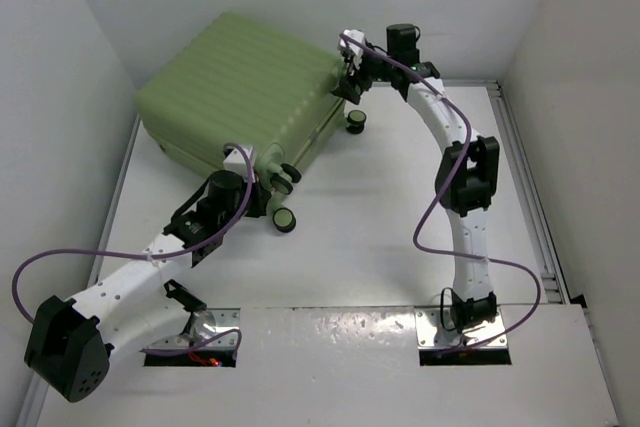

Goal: Pack the luggage

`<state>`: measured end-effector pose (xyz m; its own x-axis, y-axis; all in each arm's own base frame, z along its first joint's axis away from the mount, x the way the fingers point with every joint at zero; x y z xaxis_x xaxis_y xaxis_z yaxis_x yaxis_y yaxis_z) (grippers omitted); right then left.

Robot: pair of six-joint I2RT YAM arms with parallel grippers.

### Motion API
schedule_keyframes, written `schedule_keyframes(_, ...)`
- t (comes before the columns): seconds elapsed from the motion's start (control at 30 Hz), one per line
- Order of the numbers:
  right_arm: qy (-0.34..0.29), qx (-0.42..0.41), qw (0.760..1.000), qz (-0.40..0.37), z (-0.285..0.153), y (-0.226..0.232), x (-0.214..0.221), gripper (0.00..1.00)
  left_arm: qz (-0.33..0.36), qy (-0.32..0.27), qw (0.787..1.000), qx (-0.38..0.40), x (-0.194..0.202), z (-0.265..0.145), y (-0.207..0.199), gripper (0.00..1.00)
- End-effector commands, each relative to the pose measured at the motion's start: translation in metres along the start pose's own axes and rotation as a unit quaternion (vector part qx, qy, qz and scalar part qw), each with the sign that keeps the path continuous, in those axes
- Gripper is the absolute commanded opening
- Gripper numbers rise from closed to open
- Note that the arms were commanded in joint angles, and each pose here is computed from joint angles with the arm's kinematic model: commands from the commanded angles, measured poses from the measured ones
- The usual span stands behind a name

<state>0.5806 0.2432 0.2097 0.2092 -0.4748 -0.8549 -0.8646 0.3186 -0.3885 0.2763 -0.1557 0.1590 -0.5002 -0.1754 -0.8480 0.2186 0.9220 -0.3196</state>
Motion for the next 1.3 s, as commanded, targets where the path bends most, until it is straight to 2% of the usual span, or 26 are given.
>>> schedule_keyframes(0.0,0.028,0.003,1.0,-0.003,0.002,-0.003,0.018,0.97,-0.009,-0.049,0.998,-0.041,-0.032,-0.002,0.014,0.0)
schedule_keyframes(0.1,0.051,0.006,0.999,-0.018,0.001,-0.005,0.04,0.91,-0.009,-0.049,0.998,-0.041,-0.032,-0.002,0.014,0.0)
schedule_keyframes(0.27,0.058,0.004,0.998,-0.038,-0.003,-0.01,0.052,0.7,-0.008,-0.047,0.998,-0.036,-0.031,-0.002,0.012,0.0)
schedule_keyframes(0.3,0.054,0.001,0.998,-0.038,-0.003,-0.01,0.052,0.63,-0.009,-0.051,0.998,-0.034,-0.034,-0.001,0.011,0.0)
schedule_keyframes(0.33,0.046,-0.001,0.998,-0.043,-0.001,-0.009,0.047,0.43,-0.009,-0.049,0.998,-0.028,-0.033,-0.001,0.009,0.0)
schedule_keyframes(0.4,0.036,-0.002,0.999,-0.032,0.001,-0.007,0.04,0.2,-0.008,-0.043,0.999,-0.026,-0.028,-0.001,0.01,0.0)
schedule_keyframes(0.47,0.02,-0.006,1.0,-0.024,-0.001,-0.001,0.02,0.03,-0.01,-0.055,0.998,-0.005,-0.035,-0.006,0.002,0.0)
schedule_keyframes(0.5,0.016,-0.016,1.0,-0.01,-0.003,0.009,0.016,0.0,-0.009,-0.057,0.998,0.007,-0.033,-0.008,-0.002,0.0)
schedule_keyframes(0.7,-0.014,-0.062,0.998,0.03,-0.007,0.06,-0.035,0.0,0.001,-0.067,0.996,0.065,-0.029,-0.028,-0.021,0.0)
schedule_keyframes(0.77,-0.022,-0.081,0.994,0.067,-0.008,0.078,-0.051,0.0,0.001,-0.072,0.994,0.08,-0.029,-0.035,-0.024,0.0)
schedule_keyframes(0.93,-0.027,-0.116,0.985,0.125,-0.004,0.111,-0.082,0.0,0.001,-0.09,0.991,0.099,-0.035,-0.047,-0.029,0.0)
schedule_keyframes(1.07,-0.028,-0.131,0.977,0.166,0.001,0.135,-0.102,0.0,-0.008,-0.073,0.992,0.098,-0.026,-0.041,-0.028,0.0)
schedule_keyframes(1.13,-0.014,-0.106,0.974,0.199,0.003,0.131,-0.098,0.07,-0.019,-0.056,0.994,0.097,-0.017,-0.035,-0.028,0.0)
schedule_keyframes(1.17,-0.018,-0.09,0.975,0.202,0.004,0.124,-0.099,0.21,-0.018,-0.048,0.994,0.101,-0.011,-0.031,-0.029,0.0)
schedule_keyframes(1.27,-0.009,-0.042,0.971,0.235,-0.008,0.106,-0.098,0.48,-0.012,-0.031,0.995,0.099,-0.001,-0.02,-0.027,0.0)
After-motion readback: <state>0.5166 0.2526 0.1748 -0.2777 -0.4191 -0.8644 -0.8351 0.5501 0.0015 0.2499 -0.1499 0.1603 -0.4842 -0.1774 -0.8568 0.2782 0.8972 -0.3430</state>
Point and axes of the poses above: each gripper's point midway between its finger pads, its own z axis out along the fingers, its own y axis along the line the jaws close on, x = y × z, the point moved 1 cm from there along -z, back along the fingers, and after that the axes turned 1 degree about -z, right-handed, at the moved point
